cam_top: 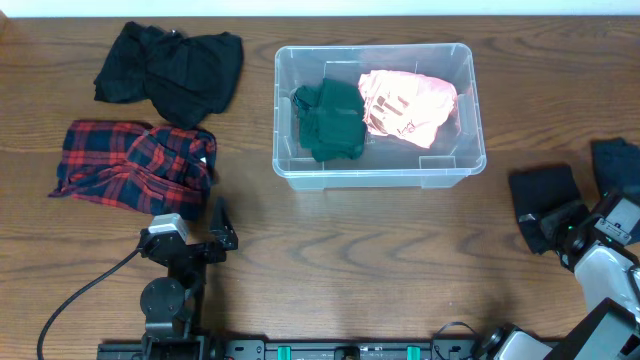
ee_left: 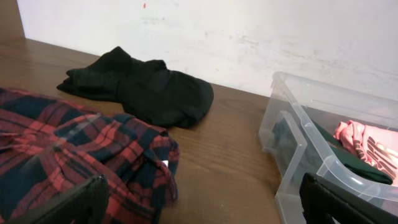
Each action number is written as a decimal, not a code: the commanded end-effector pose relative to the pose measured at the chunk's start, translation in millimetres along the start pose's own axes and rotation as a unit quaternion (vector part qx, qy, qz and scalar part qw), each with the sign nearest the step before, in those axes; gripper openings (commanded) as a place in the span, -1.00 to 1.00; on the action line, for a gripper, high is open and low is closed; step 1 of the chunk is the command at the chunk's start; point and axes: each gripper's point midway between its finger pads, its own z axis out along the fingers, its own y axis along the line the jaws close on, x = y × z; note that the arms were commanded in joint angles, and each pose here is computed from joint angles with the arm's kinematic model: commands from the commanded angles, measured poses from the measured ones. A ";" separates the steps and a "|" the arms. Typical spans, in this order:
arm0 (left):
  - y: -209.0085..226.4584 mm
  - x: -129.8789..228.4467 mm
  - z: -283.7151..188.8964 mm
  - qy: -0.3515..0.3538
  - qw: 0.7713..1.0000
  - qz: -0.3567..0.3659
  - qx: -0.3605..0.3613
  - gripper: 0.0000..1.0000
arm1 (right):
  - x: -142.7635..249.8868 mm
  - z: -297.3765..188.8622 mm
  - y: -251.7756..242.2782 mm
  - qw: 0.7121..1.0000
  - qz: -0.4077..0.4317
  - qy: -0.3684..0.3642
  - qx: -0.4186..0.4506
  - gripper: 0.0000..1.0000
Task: Pack container
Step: 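Move the right gripper to the folded black garment and grasp it, then carry the black garment into the bin beside the green shirt, then open the right gripper and withdraw it from the bin, then reach the right gripper to the second black garment on the right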
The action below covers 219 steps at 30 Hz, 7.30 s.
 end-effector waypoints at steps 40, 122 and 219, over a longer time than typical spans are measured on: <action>8.4 16.0 1.2 0.022 1.000 0.009 -0.017 0.96 | 179.7 -183.0 358.1 0.711 -0.508 0.086 -0.479 -0.98; 8.4 16.0 1.2 0.022 1.000 0.009 -0.017 0.96 | 205.1 -156.9 376.0 0.722 -0.599 0.111 -0.327 -0.07; 8.4 16.0 1.2 0.022 1.000 0.009 -0.017 0.96 | -189.3 37.9 -79.9 0.990 -0.060 -0.122 -0.034 0.40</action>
